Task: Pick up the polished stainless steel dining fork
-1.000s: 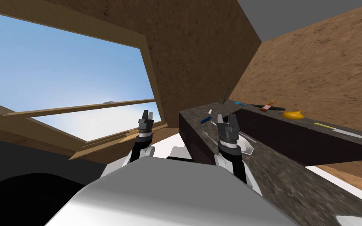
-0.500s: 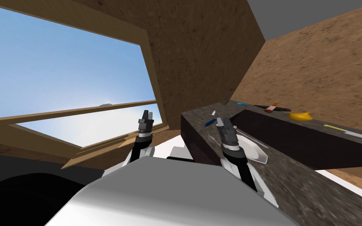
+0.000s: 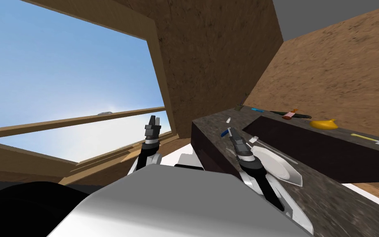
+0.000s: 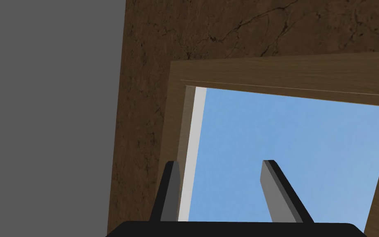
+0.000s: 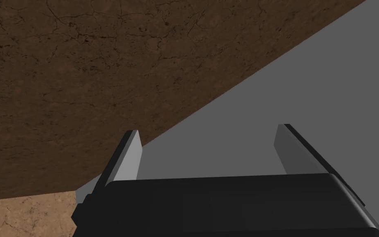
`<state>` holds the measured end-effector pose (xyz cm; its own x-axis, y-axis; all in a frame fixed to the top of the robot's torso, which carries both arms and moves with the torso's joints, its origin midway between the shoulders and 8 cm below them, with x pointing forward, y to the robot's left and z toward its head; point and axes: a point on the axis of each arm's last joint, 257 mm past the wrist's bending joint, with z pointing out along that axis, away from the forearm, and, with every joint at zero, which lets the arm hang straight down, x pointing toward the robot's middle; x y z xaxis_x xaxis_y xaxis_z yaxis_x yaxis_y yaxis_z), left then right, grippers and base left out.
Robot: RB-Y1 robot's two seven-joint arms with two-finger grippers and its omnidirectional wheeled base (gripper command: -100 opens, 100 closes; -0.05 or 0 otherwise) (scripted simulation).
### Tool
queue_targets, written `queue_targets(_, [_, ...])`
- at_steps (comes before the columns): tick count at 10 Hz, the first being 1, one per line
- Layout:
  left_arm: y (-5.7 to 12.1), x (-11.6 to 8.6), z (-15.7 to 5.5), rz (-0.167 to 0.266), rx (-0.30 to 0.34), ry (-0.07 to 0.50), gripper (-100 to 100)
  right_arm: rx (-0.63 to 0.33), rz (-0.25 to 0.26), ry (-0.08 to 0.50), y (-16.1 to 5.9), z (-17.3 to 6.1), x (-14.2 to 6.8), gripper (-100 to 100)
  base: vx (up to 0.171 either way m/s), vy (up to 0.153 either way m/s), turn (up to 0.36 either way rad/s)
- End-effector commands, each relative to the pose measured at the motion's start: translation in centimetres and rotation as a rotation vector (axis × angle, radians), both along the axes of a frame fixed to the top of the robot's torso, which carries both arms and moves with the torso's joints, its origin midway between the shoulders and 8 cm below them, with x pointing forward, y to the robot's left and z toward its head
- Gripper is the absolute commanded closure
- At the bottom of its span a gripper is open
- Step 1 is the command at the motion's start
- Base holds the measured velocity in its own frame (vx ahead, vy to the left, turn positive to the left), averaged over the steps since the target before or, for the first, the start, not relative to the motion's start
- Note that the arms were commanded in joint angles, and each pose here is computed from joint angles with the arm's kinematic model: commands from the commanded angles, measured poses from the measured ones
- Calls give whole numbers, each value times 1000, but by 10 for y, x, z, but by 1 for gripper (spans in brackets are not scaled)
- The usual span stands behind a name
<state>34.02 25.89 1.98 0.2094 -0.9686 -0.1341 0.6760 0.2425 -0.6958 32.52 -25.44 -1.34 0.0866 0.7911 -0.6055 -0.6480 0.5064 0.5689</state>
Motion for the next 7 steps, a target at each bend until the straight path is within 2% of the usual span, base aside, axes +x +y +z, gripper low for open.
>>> queue_targets(1, [0,0,0,0,0,0,0,-85,-18,32,-6,-15,0,-100,160,129,-24])
queue_targets(2, [0,0,0,0,0,0,0,-139,-25,53,-11,-25,-1,-100,180,156,-18])
queue_targets(3, [0,0,0,0,0,0,0,-148,-19,55,-10,-25,-1,-100,100,121,-15])
queue_targets(7, [0,0,0,0,0,0,0,-349,-44,138,-31,-63,-3,-100,107,110,-15])
